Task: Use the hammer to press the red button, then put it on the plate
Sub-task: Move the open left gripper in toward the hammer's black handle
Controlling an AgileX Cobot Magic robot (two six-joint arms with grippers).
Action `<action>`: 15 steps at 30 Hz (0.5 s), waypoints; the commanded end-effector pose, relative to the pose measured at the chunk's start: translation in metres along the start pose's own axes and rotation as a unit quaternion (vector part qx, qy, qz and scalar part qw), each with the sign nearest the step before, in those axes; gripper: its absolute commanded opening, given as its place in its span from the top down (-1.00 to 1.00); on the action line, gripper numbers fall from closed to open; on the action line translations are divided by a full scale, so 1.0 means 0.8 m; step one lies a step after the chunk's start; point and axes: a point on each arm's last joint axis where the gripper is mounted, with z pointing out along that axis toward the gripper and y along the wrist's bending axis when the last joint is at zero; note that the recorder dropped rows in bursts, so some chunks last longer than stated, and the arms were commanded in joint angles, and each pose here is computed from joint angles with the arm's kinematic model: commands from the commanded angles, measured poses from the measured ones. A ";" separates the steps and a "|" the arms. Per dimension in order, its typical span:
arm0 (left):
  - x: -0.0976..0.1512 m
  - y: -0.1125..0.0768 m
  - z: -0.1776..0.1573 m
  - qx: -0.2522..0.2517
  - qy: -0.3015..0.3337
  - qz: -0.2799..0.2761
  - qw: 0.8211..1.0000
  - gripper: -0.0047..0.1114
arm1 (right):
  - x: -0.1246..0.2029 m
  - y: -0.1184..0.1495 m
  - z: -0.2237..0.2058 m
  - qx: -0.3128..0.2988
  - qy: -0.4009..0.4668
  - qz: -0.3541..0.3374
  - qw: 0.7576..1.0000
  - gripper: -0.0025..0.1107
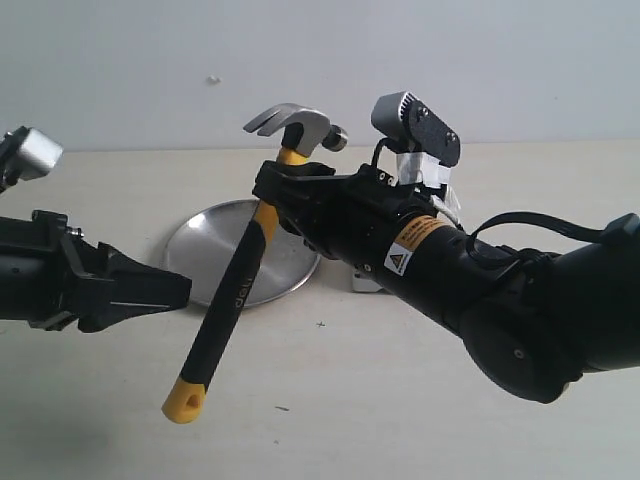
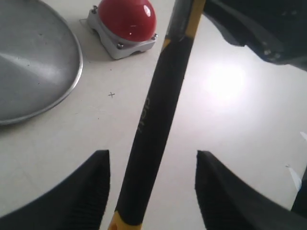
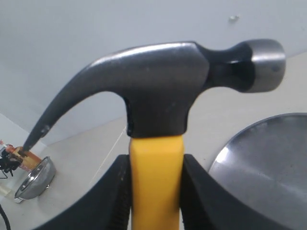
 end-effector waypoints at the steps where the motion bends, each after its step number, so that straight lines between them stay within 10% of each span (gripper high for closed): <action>1: 0.000 0.005 0.007 -0.001 0.007 0.003 1.000 -0.01 | -0.009 0.009 0.000 -0.023 -0.023 -0.016 0.999 0.96; 15: 0.008 0.004 0.033 0.038 0.045 0.022 0.998 -0.01 | -0.008 0.005 0.000 -0.008 -0.017 -0.012 1.000 0.96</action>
